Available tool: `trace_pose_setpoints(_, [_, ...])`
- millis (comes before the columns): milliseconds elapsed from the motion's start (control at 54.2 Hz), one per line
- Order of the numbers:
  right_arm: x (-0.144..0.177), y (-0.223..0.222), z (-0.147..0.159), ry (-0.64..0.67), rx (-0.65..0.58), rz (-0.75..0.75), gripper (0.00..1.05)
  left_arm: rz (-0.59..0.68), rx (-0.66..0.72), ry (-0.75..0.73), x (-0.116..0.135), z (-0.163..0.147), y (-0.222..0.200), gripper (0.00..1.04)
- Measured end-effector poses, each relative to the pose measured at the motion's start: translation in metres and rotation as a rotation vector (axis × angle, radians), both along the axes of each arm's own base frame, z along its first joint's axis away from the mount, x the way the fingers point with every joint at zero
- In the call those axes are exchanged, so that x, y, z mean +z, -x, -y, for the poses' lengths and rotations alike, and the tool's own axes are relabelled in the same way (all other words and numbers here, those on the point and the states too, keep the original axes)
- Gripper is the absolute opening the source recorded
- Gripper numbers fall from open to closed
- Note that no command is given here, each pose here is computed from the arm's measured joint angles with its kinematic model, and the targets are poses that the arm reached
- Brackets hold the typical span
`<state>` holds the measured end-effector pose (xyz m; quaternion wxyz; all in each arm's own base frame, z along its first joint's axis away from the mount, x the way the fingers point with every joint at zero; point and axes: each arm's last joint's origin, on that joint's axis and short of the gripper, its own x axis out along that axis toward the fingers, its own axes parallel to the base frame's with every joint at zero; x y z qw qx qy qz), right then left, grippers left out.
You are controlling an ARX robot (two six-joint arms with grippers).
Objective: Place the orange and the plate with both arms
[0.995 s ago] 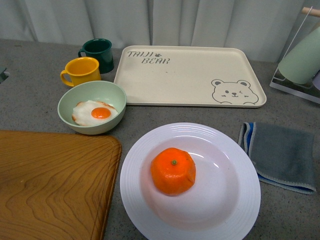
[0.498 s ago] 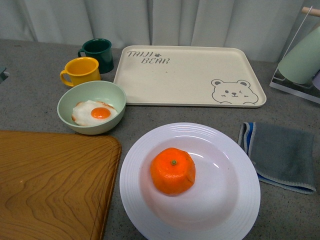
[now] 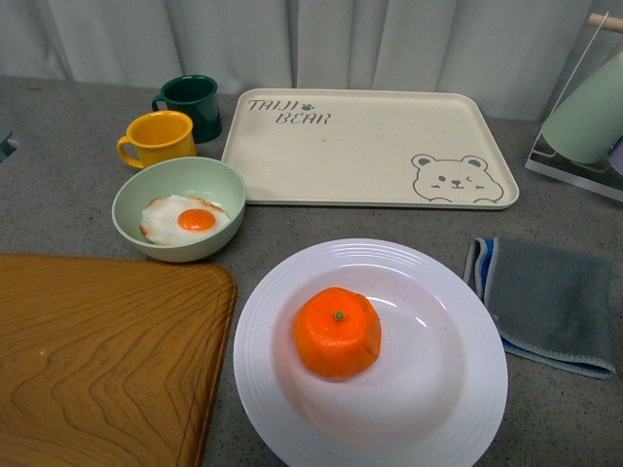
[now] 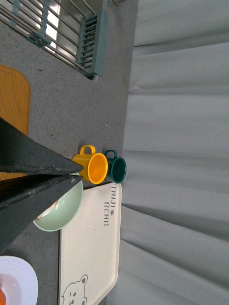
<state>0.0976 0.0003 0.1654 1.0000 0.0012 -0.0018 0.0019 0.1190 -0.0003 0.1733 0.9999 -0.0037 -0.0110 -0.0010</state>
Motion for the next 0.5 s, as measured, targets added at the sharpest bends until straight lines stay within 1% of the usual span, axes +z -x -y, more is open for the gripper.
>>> trace_pose_setpoints(498, [0.0,0.0,0.0,0.0,0.0,0.0,0.95,0.001,0.0,0.0,-0.0004,0.0,0.0103,0.04])
